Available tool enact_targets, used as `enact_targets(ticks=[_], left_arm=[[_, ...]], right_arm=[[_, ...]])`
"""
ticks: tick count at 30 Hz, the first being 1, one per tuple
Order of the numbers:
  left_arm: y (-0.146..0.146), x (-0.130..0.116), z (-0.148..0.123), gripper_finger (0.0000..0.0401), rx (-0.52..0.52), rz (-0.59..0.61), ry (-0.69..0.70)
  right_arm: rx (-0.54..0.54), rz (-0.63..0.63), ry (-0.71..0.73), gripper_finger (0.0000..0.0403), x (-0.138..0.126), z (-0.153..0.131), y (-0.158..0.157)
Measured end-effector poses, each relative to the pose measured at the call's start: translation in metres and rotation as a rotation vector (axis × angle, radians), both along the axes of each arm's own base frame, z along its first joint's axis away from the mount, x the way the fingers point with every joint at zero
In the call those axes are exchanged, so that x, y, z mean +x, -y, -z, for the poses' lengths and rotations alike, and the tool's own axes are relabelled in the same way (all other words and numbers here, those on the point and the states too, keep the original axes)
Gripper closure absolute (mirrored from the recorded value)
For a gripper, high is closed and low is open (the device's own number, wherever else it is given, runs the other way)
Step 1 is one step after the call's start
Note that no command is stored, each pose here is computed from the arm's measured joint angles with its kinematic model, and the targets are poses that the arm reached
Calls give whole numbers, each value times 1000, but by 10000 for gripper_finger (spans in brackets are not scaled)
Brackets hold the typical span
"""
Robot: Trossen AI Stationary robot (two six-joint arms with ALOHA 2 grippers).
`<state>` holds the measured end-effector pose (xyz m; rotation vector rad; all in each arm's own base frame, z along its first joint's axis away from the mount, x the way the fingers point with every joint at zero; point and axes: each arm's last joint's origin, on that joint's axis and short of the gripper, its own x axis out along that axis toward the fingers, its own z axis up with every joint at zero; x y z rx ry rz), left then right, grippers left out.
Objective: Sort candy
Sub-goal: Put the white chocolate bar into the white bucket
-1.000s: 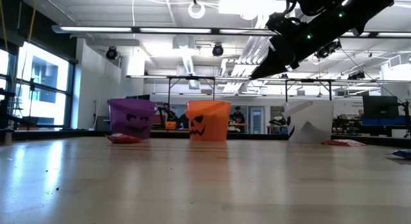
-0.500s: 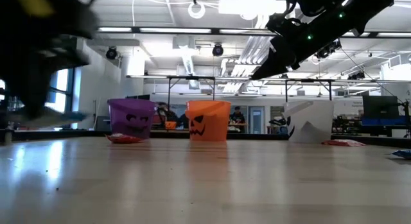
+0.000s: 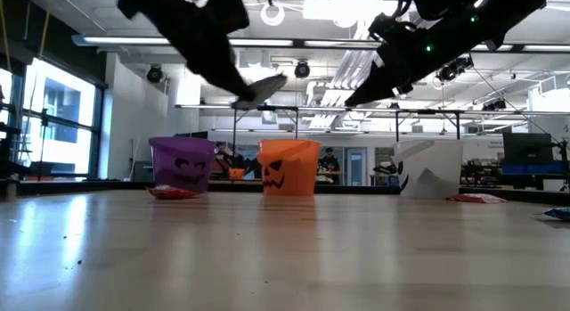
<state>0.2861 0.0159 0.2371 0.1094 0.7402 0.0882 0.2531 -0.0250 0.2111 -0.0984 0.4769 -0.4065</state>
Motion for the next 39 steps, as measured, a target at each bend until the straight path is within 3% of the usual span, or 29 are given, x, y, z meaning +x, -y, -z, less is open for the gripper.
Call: enact_targets(ticks=[4, 11, 16, 20, 25, 30, 34, 39], left_arm=[[-28, 11, 0, 397, -148, 104, 120], [-56, 21, 5, 397, -398, 171, 234], [-59, 24, 12, 397, -437, 195, 226], [-57, 26, 13, 397, -445, 212, 233], [-56, 27, 12, 397, -457, 216, 245], [-56, 28, 10, 397, -477, 248, 263], [-56, 29, 9, 397, -473, 252, 276], [-56, 29, 8, 395, -469, 256, 282]], right_arm=[[-112, -102, 34, 373, 4, -7, -9], [-332, -334, 72, 271, 16, -11, -21], [-349, -375, 141, 214, 25, -8, -20], [-337, -431, 187, 196, 31, -7, -17], [-299, -550, 205, 195, 40, -9, -16], [-257, -581, 180, 204, 47, -16, -16], [-257, -578, 192, 254, 50, -21, -16], [-257, -580, 190, 356, 50, -22, -16]])
